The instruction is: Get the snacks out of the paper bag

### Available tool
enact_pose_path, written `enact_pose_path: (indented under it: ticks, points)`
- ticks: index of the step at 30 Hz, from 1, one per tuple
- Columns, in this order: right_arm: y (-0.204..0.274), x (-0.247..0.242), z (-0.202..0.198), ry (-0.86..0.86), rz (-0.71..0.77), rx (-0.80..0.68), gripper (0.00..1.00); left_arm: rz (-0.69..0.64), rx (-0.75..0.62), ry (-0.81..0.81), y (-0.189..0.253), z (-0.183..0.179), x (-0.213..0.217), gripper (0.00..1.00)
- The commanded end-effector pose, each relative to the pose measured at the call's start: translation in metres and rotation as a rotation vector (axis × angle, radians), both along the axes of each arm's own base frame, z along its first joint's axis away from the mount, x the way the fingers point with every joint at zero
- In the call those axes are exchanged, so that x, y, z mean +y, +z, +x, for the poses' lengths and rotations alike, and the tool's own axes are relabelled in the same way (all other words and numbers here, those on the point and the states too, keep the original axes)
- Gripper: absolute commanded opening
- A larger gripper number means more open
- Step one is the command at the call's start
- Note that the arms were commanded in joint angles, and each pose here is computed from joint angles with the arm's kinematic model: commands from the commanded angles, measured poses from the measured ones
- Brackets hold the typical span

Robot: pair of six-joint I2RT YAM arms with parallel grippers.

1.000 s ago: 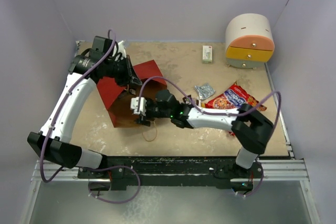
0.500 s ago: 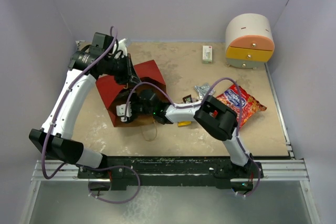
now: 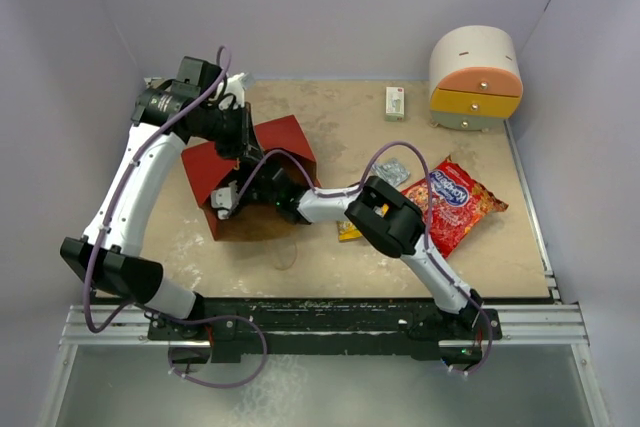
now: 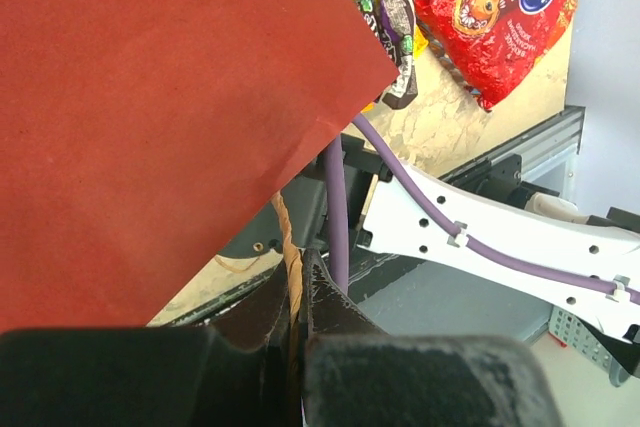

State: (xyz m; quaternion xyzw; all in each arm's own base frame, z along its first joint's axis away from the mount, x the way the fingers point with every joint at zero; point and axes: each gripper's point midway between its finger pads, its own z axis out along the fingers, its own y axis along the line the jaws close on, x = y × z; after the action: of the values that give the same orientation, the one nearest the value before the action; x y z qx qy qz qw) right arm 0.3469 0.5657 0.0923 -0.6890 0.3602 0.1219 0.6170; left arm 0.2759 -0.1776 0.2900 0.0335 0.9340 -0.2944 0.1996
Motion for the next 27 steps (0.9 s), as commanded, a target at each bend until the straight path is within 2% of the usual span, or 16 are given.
enact_pose_path:
  ticks: [1,4,10,13,18,21,23,27]
  points:
    - [0.012,0.011,0.014,-0.01,-0.012,-0.079,0.66,-0.048,-0.036,-0.058,0.014,-0.001,-0.01,0.0]
    - [0.01,0.016,0.016,0.014,-0.017,-0.071,0.62,-0.055,-0.036,-0.061,0.015,0.0,-0.011,0.0]
    - [-0.008,0.015,0.011,0.076,-0.053,-0.064,0.45,-0.052,-0.039,-0.049,0.017,0.001,-0.01,0.0]
    - [-0.017,0.012,0.009,0.096,-0.082,-0.05,0.44,-0.048,-0.036,-0.038,0.017,0.002,-0.01,0.0]
    - [-0.03,0.012,0.011,0.097,-0.107,-0.043,0.48,-0.051,-0.016,-0.02,0.015,0.003,-0.01,0.0]
    - [-0.029,0.015,0.013,0.093,-0.099,-0.045,0.46,-0.053,-0.013,-0.01,0.016,0.002,-0.01,0.0]
    - [-0.026,0.017,0.013,0.099,-0.095,-0.04,0.39,-0.053,-0.012,-0.002,0.017,0.001,-0.009,0.0]
    - [-0.016,0.02,0.004,0.139,-0.074,-0.022,0.17,-0.051,-0.019,0.016,0.019,0.004,-0.008,0.0]
